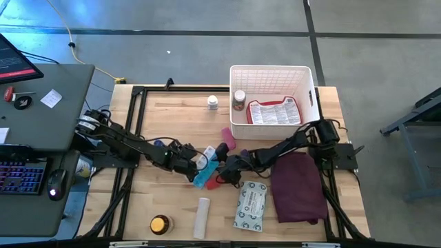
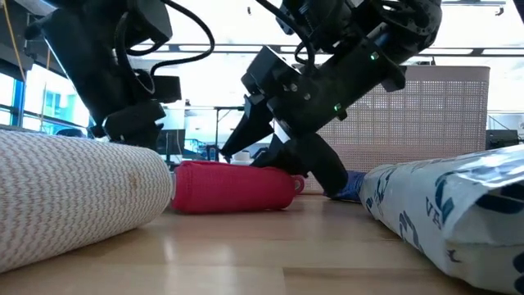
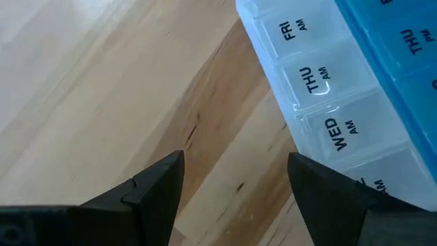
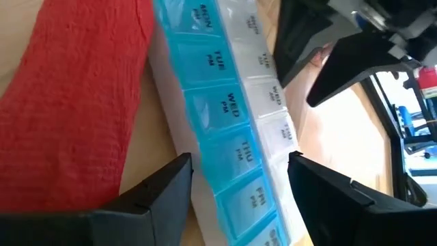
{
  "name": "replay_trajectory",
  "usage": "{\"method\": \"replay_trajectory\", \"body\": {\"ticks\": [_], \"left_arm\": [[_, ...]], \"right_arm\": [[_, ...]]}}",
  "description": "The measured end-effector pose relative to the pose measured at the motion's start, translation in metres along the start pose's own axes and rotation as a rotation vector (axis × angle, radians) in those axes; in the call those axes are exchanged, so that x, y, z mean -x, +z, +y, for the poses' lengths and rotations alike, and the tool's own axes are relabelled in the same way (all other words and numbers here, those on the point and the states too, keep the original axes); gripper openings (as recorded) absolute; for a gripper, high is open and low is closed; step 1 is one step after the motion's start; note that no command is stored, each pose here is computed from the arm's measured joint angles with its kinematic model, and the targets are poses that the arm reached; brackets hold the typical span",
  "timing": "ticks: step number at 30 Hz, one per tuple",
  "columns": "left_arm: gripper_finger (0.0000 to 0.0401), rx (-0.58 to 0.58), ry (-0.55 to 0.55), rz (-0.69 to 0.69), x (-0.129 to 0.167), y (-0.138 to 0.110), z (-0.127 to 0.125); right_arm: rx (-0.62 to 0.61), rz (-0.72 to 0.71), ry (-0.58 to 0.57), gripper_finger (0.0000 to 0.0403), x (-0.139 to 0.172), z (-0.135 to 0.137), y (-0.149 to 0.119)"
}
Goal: Pick & place medical supplies in basket/bin
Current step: Put the white medicine organizer into the white container
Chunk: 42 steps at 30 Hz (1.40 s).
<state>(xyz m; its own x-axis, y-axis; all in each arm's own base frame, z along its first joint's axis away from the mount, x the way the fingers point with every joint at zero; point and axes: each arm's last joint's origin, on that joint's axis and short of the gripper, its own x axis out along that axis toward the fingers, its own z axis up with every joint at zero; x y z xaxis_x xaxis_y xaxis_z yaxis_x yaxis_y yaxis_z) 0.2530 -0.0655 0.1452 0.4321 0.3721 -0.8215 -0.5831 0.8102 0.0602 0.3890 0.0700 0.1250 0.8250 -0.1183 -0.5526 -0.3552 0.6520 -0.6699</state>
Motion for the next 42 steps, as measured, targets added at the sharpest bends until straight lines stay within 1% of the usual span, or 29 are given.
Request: {"method": "replay_trajectory", "body": {"ticks": [4,12,16,18,21,26,31,33,42], "left_arm": [[0.0277,0.025,-0.036,-0.039,0.009,0.006,0.0],[0.0213,0.036,-0.083,-0.089,0.023,0.014,0.004],[0.0192,0.039,-0.096,-0.086,0.023,0.014,0.003],[0.0185,0.053,-0.104,-0.08,0.017,0.013,-0.001],[0.0179,0.058,-0.094,-0.048,0.007,0.008,-0.005],[0.0177,0.063,-0.067,-0.054,-0.004,0.006,-0.011],[0.0177,0.059,-0.057,-0.045,-0.006,0.004,-0.01],[0.0177,0.042,-0.055,-0.007,-0.008,0.0,-0.008],[0.0177,0.053,-0.062,-0.022,-0.009,0.002,-0.01]], "right_arm": [[0.006,-0.005,0.006,0.0232,0.001,0.003,0.002],[0.001,0.003,0.004,0.0232,0.001,0.003,0.002],[-0.001,0.003,0.004,0.0232,0.001,0.003,0.002],[-0.005,0.003,0.004,0.0232,0.001,0.003,0.002],[-0.025,0.009,0.001,0.0232,0.001,0.003,0.002],[-0.029,0.022,0.014,0.0232,0.001,0.005,0.001],[-0.031,0.022,0.003,0.0232,0.001,0.004,0.001],[-0.034,0.019,0.006,0.0232,0.001,0.003,0.002],[-0.031,0.031,0.008,0.0232,0.001,0.003,-0.001]]}}
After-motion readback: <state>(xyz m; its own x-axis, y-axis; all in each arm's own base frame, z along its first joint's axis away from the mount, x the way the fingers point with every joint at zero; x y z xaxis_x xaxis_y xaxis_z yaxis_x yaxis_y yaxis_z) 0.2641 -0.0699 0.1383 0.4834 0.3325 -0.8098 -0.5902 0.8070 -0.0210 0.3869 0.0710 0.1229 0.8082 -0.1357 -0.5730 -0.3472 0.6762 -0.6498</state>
